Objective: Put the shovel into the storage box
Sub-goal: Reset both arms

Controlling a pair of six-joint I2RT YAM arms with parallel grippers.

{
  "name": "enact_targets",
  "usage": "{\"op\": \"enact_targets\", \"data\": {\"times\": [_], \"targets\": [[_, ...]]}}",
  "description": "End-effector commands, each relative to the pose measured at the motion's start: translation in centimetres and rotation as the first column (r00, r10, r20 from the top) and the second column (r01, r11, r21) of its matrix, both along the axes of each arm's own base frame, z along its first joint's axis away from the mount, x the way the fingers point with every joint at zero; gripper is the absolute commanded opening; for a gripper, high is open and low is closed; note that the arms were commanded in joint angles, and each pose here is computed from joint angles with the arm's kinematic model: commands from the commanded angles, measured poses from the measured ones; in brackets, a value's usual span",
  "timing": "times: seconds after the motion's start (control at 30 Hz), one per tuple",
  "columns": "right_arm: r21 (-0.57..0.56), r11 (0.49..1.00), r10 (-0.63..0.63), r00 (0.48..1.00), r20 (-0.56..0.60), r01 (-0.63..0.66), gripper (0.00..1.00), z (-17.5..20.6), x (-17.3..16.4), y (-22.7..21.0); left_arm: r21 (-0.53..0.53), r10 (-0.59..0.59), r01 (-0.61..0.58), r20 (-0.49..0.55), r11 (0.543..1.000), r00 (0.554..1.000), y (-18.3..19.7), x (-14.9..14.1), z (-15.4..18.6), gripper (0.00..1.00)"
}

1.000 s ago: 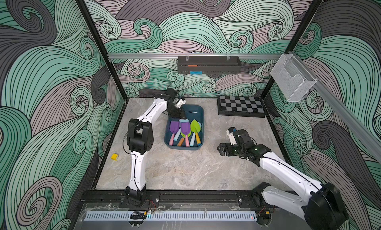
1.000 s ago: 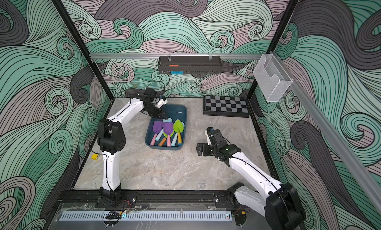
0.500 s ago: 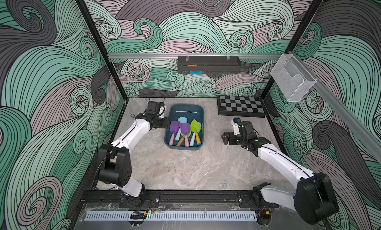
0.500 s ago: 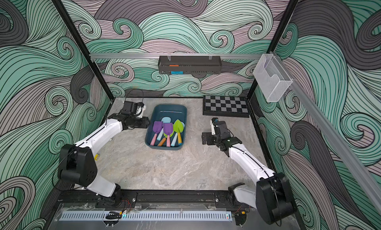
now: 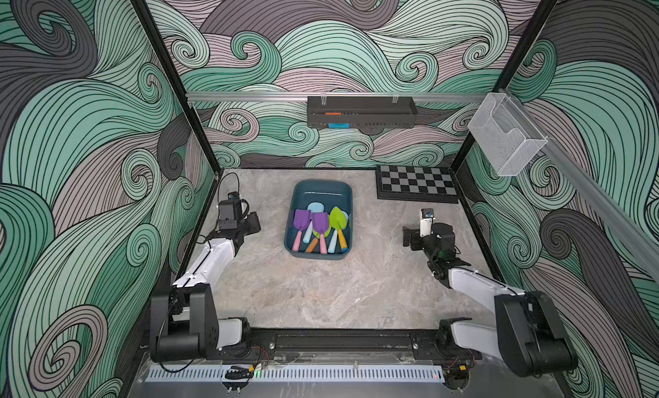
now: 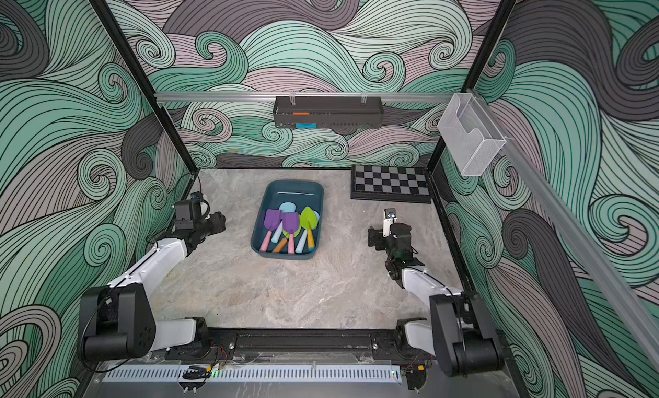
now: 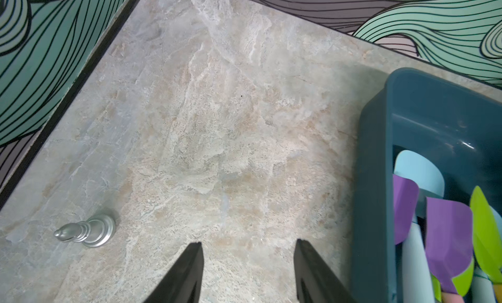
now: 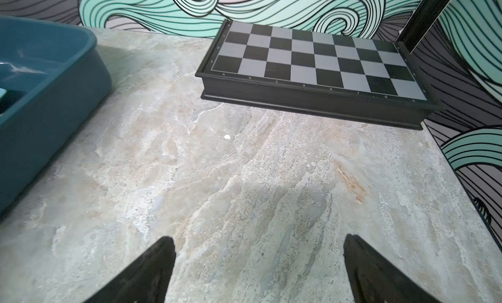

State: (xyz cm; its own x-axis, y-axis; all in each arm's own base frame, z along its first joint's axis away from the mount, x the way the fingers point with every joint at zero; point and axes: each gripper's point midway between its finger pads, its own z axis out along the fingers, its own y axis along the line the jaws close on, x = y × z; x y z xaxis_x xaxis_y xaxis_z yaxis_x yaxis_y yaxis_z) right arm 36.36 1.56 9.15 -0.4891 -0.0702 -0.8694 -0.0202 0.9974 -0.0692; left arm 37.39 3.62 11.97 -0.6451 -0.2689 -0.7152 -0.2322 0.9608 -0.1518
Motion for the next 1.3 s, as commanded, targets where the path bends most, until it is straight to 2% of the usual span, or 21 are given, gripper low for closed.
{"op": "enact_targets", "data": {"times": [0.0, 0.17, 0.23, 0.37, 0.4, 0.47, 0.63, 0.7, 0.77, 0.9, 0.97, 1.07, 1.13, 1.27], "targets": [[-0.007, 1.0, 0.022, 0.997, 0.076, -0.022, 0.99, 1.6, 2.7, 0.0, 0.01, 0.05, -0.051, 0.058, 0.999, 0.997, 1.4, 0.9, 0.4, 0.55], [0.051, 0.997, 0.054, 0.995, 0.082, -0.059, 0.99, 0.4, 4.8, 0.3, 0.055, 0.11, -0.116, 0.101, 0.992, 0.989, 3.3, 0.6, -0.2, 0.54], [0.055, 0.996, 0.064, 0.995, 0.075, -0.068, 0.99, 0.6, 4.6, 0.4, 0.074, 0.112, -0.123, 0.139, 0.99, 0.984, 3.7, 0.5, -0.6, 0.53], [0.052, 0.996, 0.067, 0.987, 0.149, -0.075, 0.99, 0.0, 3.5, 0.4, 0.09, 0.128, -0.147, 0.193, 0.985, 0.973, 4.2, 0.5, -1.1, 0.53], [0.046, 0.996, 0.067, 0.975, 0.21, -0.078, 0.99, 0.4, 3.6, 0.4, 0.093, 0.128, -0.147, 0.185, 0.985, 0.974, 4.3, 0.5, -1.3, 0.53], [0.052, 0.996, 0.065, 0.984, 0.165, -0.075, 0.99, 0.2, 3.2, 0.3, 0.094, 0.137, -0.155, 0.171, 0.983, 0.976, 4.5, 0.6, -1.7, 0.52], [0.049, 0.995, 0.071, 0.98, 0.186, -0.081, 0.99, 0.2, 3.6, 0.4, 0.086, 0.169, -0.185, 0.165, 0.979, 0.972, 5.0, 0.9, -2.1, 0.5], [0.051, 0.996, 0.066, 0.983, 0.172, -0.076, 0.99, 0.1, 3.5, 0.3, 0.088, 0.165, -0.185, 0.196, 0.979, 0.967, 5.0, 0.9, -1.7, 0.49], [0.048, 0.996, 0.066, 0.98, 0.189, -0.077, 0.99, 0.3, 3.6, 0.4, 0.086, 0.127, -0.156, 0.272, 0.984, 0.954, 4.6, 1.4, -1.2, 0.5], [0.05, 0.997, 0.051, 0.981, 0.189, -0.061, 0.99, 0.3, 3.5, 0.1, 0.078, -0.064, 0.048, 0.22, 0.996, 0.973, 1.5, 2.9, -2.8, 0.45], [0.049, 0.998, 0.031, 0.978, 0.207, -0.042, 0.99, 0.4, 3.2, -0.2, 0.099, -0.119, 0.099, 0.223, 0.99, 0.968, 0.5, 3.2, -3.0, 0.48], [0.05, 0.999, 0.003, 0.97, 0.244, -0.015, 0.99, 0.7, 2.6, -0.7, 0.117, -0.132, 0.109, 0.213, 0.987, 0.968, 0.2, 3.3, -3.2, 0.66], [0.05, 0.999, 0.006, 0.969, 0.248, -0.019, 0.99, 0.8, 2.5, -0.6, 0.121, -0.138, 0.115, 0.211, 0.986, 0.968, 0.0, 3.4, -3.2, 0.74], [0.05, 0.998, 0.019, 0.97, 0.244, -0.032, 0.99, 0.8, 2.6, -0.4, 0.125, -0.193, 0.169, 0.221, 0.978, 0.956, -0.9, 3.2, -3.2, 0.78]]}}
